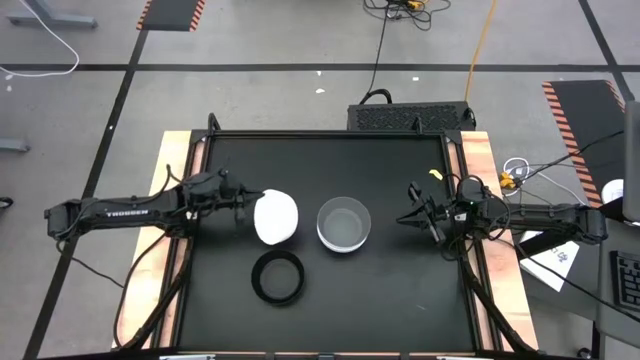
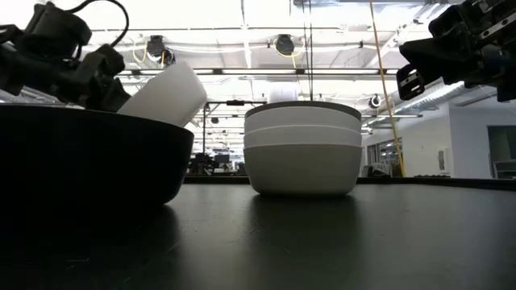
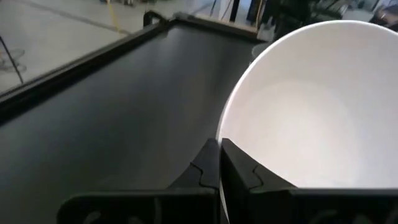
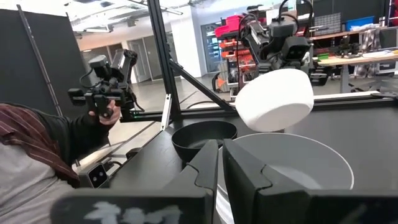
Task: Nest bowls inside each other
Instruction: Stack the white bowl into the gray bowl
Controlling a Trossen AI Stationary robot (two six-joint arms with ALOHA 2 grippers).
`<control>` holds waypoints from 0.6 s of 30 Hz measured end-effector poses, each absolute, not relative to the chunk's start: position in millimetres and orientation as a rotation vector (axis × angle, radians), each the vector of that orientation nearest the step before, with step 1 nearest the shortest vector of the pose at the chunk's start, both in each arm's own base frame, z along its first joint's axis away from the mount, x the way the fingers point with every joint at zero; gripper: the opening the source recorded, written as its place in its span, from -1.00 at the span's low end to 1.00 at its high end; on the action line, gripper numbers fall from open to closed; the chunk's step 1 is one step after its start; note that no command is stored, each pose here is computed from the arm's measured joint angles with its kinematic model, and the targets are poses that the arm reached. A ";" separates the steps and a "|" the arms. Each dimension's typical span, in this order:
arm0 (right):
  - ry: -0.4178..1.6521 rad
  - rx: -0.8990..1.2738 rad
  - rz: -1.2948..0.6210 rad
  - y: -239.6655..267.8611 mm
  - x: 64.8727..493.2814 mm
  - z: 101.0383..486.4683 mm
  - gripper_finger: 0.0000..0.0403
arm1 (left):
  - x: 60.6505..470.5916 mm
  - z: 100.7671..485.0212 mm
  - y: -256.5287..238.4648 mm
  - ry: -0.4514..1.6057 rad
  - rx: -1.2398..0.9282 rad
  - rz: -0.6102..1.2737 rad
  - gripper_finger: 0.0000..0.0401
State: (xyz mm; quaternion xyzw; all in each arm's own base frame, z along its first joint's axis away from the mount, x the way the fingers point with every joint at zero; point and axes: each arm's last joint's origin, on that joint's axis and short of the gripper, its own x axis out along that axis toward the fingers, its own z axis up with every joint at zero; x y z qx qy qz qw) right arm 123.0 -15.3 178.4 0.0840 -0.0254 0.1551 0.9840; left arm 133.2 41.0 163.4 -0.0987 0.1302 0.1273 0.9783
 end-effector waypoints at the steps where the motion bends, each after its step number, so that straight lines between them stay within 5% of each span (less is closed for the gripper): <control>1: -0.051 0.169 0.312 -15.3 123.0 178.4 -0.91 | 132.6 163.3 40.4 0.245 -0.195 0.253 -1.00; 18: -0.054 0.153 0.311 -15.3 123.0 178.4 -0.91 | 136.2 180.0 36.9 0.015 -0.130 0.185 -1.00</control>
